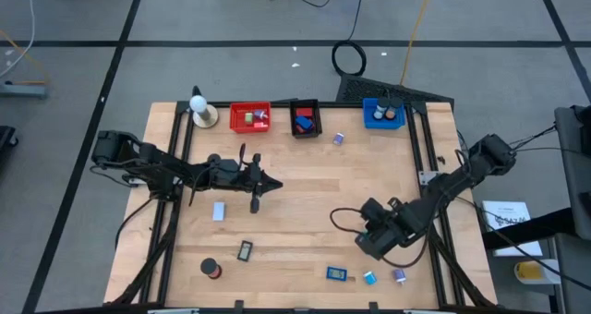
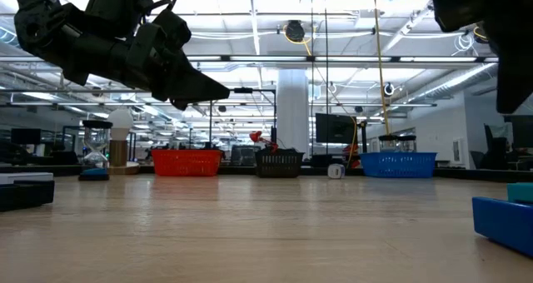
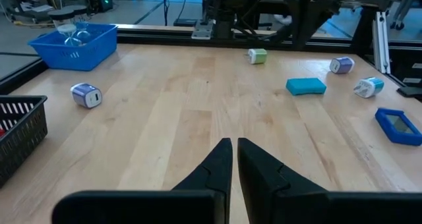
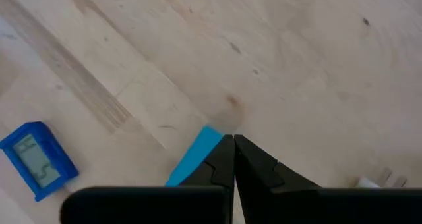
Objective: Pick & Place Office items
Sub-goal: Put the light blue digital timer into the black bin
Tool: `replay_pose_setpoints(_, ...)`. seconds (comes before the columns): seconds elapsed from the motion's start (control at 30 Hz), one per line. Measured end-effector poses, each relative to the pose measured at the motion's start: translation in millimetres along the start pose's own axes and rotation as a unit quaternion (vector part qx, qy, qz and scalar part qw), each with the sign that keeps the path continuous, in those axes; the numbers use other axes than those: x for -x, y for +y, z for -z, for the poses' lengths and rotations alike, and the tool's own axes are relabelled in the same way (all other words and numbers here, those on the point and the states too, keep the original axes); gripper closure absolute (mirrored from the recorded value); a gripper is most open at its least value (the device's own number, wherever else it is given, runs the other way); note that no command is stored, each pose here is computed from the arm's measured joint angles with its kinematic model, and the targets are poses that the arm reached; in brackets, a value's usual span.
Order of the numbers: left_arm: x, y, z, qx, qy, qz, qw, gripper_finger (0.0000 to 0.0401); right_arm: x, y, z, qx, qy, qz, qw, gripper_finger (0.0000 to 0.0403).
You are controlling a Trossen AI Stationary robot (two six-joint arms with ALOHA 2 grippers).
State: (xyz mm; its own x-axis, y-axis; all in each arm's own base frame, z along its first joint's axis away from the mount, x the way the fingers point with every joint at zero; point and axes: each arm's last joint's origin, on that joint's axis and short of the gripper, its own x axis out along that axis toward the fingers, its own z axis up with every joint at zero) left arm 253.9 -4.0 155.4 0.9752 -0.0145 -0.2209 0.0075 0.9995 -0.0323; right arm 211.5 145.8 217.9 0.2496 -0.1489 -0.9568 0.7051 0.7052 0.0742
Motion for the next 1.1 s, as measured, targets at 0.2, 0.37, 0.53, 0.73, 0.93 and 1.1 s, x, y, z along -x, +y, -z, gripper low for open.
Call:
replay_pose_setpoints(0.2, 0.0, 0.0, -0.1, -0.001, 0.000, 0.000, 1.000, 0.0370, -1.1, 5.4, 9.0, -0.008, 0.032, -0.016, 0.999, 0.0366)
replay_pose_setpoints(0.37, 0.0, 0.0, -0.2, -0.001, -0.001, 0.000, 1.000, 0.0370, -6.3, 11.6, 17.7, 0.002, 0.034, -0.017, 0.999, 0.0286)
replay_pose_setpoints(0.53, 0.0, 0.0, -0.2, -0.001, -0.001, 0.000, 1.000, 0.0370, -18.1, 17.7, 26.6, 0.008, 0.037, -0.001, 0.999, 0.0196)
replay_pose_setpoints(0.73, 0.0, 0.1, -0.2, -0.001, 0.000, 0.000, 1.000, 0.0370, -40.9, 25.3, 35.1, 0.000, 0.049, 0.033, 0.998, 0.0117)
replay_pose_setpoints(0.93, 0.0, 0.0, -0.3, -0.001, 0.000, 0.000, 1.000, 0.0370, -56.1, 28.0, 39.5, -0.001, 0.053, 0.061, 0.997, 0.0115)
replay_pose_setpoints(1.1, 0.0, 0.0, -0.3, -0.001, 0.000, 0.000, 1.000, 0.0370, -60.7, 28.0, 40.5, 0.001, 0.053, 0.069, 0.996, 0.0162)
